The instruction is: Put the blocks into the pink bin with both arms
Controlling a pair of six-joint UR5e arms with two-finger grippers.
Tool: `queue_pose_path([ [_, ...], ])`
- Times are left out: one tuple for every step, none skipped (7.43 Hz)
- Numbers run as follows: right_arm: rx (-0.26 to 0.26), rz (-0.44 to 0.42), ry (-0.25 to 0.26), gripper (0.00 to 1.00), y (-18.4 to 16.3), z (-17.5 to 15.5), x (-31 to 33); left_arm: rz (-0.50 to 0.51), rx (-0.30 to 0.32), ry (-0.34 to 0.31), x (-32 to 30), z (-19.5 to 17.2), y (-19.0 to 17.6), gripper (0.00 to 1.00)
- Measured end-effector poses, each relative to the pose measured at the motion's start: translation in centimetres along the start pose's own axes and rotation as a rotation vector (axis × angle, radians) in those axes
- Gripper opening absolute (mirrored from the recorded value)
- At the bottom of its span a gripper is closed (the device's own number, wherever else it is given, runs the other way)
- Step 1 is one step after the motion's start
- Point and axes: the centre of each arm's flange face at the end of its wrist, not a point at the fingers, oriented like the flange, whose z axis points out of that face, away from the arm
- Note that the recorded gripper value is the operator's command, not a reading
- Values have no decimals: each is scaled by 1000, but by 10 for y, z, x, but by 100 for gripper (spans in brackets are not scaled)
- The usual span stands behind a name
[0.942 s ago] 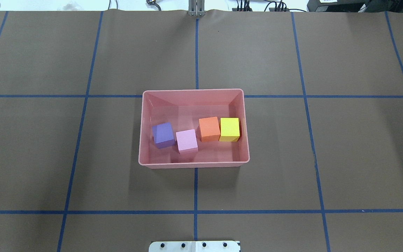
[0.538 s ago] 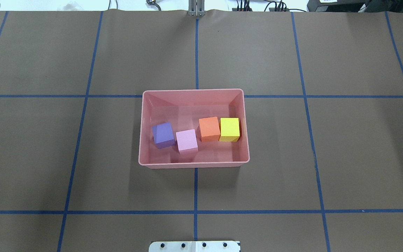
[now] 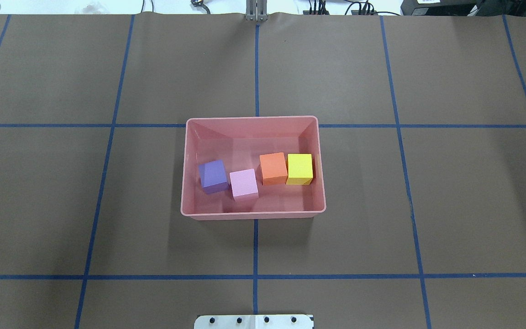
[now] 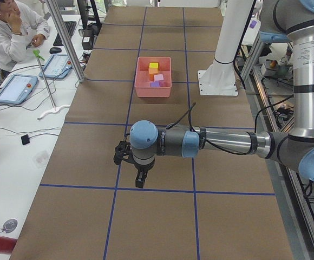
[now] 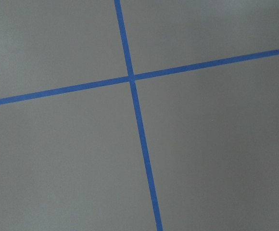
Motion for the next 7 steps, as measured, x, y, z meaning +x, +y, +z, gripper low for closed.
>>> queue_pose_path([
  [2, -2, 0, 100, -2, -1, -1, -2, -1, 0, -1, 0, 1, 100],
  [4, -4, 1, 100, -3, -2, -1, -3, -1, 0, -1, 0, 1, 100],
  [6, -5, 1, 100, -4, -3, -2, -3, -2, 0, -1, 1, 2, 100],
  [7, -6, 1, 100, -4, -3, -2, -4, -2, 0, -1, 1, 2, 100],
  [7, -6, 1, 100, -5, -4, -2, -4, -2, 0, -1, 1, 2, 100],
  [7, -7, 1, 100, -5, -4, -2, -4, -2, 0, -1, 1, 2, 100],
  [7, -7, 1, 100, -5, -4, -2, -4, -2, 0, -1, 1, 2, 100],
])
